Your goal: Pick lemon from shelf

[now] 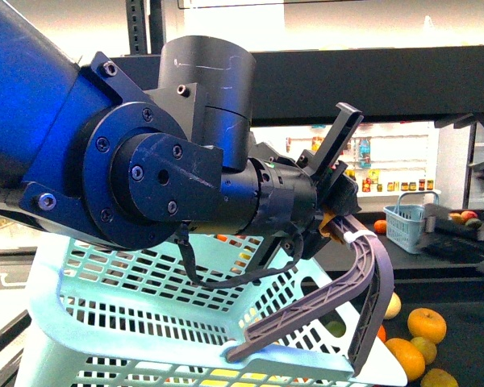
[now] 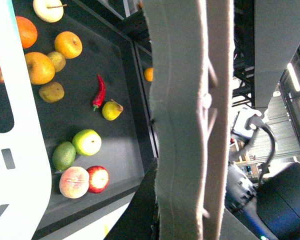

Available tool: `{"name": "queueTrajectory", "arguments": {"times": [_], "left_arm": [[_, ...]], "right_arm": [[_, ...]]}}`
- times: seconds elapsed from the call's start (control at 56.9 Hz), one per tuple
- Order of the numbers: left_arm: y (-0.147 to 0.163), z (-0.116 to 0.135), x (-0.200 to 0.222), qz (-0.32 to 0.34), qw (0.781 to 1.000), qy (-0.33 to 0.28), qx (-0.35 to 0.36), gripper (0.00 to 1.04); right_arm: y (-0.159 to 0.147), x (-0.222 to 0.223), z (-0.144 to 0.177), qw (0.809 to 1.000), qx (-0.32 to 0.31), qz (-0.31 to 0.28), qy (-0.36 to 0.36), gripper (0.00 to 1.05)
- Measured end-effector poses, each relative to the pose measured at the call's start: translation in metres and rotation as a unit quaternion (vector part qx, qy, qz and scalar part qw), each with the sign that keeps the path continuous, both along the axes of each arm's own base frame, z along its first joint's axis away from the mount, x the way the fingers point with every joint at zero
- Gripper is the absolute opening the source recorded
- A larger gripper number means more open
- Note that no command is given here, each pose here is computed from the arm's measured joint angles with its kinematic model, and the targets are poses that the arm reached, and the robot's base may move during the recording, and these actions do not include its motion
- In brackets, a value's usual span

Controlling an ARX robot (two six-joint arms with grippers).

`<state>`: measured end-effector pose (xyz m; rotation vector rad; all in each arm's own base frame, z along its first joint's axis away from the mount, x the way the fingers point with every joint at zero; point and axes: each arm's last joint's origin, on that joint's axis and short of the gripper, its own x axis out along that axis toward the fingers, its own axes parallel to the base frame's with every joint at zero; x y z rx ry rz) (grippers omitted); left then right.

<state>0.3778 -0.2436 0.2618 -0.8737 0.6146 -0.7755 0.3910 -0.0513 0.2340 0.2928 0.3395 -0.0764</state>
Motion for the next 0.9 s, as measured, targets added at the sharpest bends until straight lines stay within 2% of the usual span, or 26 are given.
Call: {"name": "queueTrajectory", "arguments": {"times": [0.088,0.193,0.352,0.387,0.457,0.598,0.651,0.668,0.721,0.897], "left_arm": [[0.000,0.000,0.000,-0.001,1.000,-0.002,0.001,0.08],[-0.001,0.000,-0.001,-0.002,1.000,0.000,0.000,0.08],[-0.001,0.000,0.000,-0.002,1.000,-0.001,0.001,0.08],[-0.001,0.000,0.000,-0.001,1.000,-0.001,0.001,0.08],[-0.001,0.000,0.000,-0.001,1.000,-0.001,0.000,0.08],[-0.001,0.000,-0.001,-0.002,1.000,-0.001,0.000,0.08],[-0.001,0.000,-0.001,-0.002,1.000,-0.001,0.000,0.08],[-0.001,0.000,0.000,-0.001,1.000,-0.001,0.000,0.08],[0.000,0.000,0.000,0.000,1.000,0.000,0.000,0.08],[-0.001,0.000,-0.001,-0.002,1.000,0.000,0.000,0.08]], "right_arm": [[-0.011,-0.038,0.018,0.998,-0.028,-0.007,-0.046,0.97],[-0.006,-0.097,0.032,0.996,-0.047,0.014,-0.080,0.97],[0.002,-0.182,0.025,0.996,-0.053,0.017,-0.076,0.97],[0.004,-0.195,0.023,0.993,-0.064,0.022,-0.095,0.93],[0.012,-0.225,0.015,0.985,-0.103,0.028,-0.138,0.82],[0.033,-0.273,-0.019,0.984,-0.123,0.037,-0.126,0.58],[0.040,-0.285,-0.027,0.981,-0.135,0.019,-0.137,0.49],[0.042,-0.286,-0.028,0.980,-0.136,0.020,-0.141,0.47],[0.050,-0.293,-0.038,0.975,-0.140,0.037,-0.170,0.33],[0.051,-0.293,-0.055,0.976,-0.143,0.037,-0.161,0.02]]}}
